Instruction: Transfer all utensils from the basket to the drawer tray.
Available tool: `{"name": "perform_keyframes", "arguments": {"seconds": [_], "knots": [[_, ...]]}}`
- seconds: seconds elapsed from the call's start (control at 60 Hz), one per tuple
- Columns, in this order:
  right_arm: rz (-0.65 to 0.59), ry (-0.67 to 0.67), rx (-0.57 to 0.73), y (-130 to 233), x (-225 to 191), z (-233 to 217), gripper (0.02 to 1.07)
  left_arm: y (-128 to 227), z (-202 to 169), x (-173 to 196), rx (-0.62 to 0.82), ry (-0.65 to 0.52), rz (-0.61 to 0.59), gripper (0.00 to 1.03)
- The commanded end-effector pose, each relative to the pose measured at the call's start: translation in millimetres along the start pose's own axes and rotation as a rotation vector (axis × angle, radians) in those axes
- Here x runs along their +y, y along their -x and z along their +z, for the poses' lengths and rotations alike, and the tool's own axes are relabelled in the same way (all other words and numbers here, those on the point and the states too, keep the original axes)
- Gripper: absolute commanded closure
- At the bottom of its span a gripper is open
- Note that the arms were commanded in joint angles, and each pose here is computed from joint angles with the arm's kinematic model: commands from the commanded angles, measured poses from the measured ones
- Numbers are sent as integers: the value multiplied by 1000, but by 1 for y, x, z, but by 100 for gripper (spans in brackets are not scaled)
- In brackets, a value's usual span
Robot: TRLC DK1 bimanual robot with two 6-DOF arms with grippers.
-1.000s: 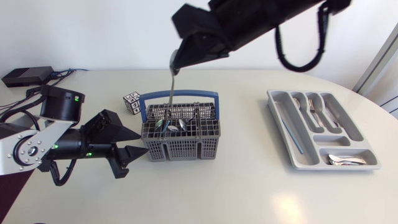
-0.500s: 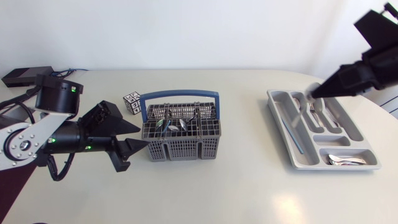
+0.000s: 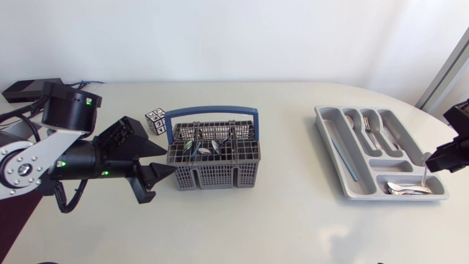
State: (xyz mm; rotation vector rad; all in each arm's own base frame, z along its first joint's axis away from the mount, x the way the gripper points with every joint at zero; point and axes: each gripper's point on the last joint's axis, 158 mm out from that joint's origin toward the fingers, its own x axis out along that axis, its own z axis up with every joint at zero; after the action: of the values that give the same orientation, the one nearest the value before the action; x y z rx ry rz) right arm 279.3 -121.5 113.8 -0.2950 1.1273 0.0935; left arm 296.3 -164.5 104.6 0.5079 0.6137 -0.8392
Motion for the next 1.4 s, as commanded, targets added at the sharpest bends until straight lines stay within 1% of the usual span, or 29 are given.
{"name": "perform_keyframes", "arguments": {"seconds": [0.0, 0.25, 0.383, 0.45, 0.483, 0.517, 0.533, 0.55, 0.567, 0.583, 0.617, 0.667, 0.683, 0.7, 0.75, 0.85, 0.95, 1.133, 1.233, 1.383], "knots": [[10, 24, 61, -25, -2, -20, 101, 7, 16, 3, -28, 0, 16, 39], [-158, 35, 110, -77, -39, -35, 100, 9, 20, 1, -26, -10, 22, 39], [-196, 54, 117, -95, -45, -37, 99, 10, 23, 0, -28, -11, 20, 39], [-193, 61, 125, -103, -42, -40, 95, 10, 25, -1, -30, -11, 21, 39], [-196, 65, 124, -105, -42, -40, 90, 10, 26, -1, -30, -13, 22, 39], [-199, 71, 121, -106, -40, -39, 78, 9, 27, -2, -30, -18, 25, 39], [-199, 74, 121, -106, -40, -39, 74, 9, 28, -3, -30, -19, 24, 39], [-197, 76, 121, -107, -39, -39, 69, 9, 27, -3, -28, -18, 23, 39], [-193, 82, 123, -107, -37, -39, 60, 8, 28, -4, -27, -19, 23, 39], [-194, 85, 123, -107, -37, -39, 56, 8, 28, -4, -27, -19, 23, 39], [-195, 91, 123, -107, -35, -39, 40, 8, 29, -5, -29, -21, 24, 39], [-201, 93, 117, -105, -35, -37, 25, 8, 32, -5, -30, -26, 29, 39], [-203, 95, 113, -104, -35, -36, 22, 7, 32, -6, -30, -26, 29, 39], [-207, 96, 108, -102, -35, -35, 16, 7, 34, -6, -31, -28, 32, 39], [-220, 103, 89, -96, -36, -29, 11, 7, 37, -8, -38, -37, 31, 39], [-239, 113, 50, -82, -35, -18, 9, 6, 43, -10, -55, -62, 42, 39], [-248, 128, 14, -73, -29, -8, 9, 6, 59, -13, -132, -101, 60, 39], [-227, 145, -50, -61, -7, 7, 9, -6, 79, -7, -202, -136, 88, 40], [-226, 152, -78, -54, 1, 15, 9, -14, 80, -5, -208, -146, 91, 43], [-211, 150, -85, -53, 10, 17, 9, -32, 63, -7, -182, -154, 86, 44]]}}
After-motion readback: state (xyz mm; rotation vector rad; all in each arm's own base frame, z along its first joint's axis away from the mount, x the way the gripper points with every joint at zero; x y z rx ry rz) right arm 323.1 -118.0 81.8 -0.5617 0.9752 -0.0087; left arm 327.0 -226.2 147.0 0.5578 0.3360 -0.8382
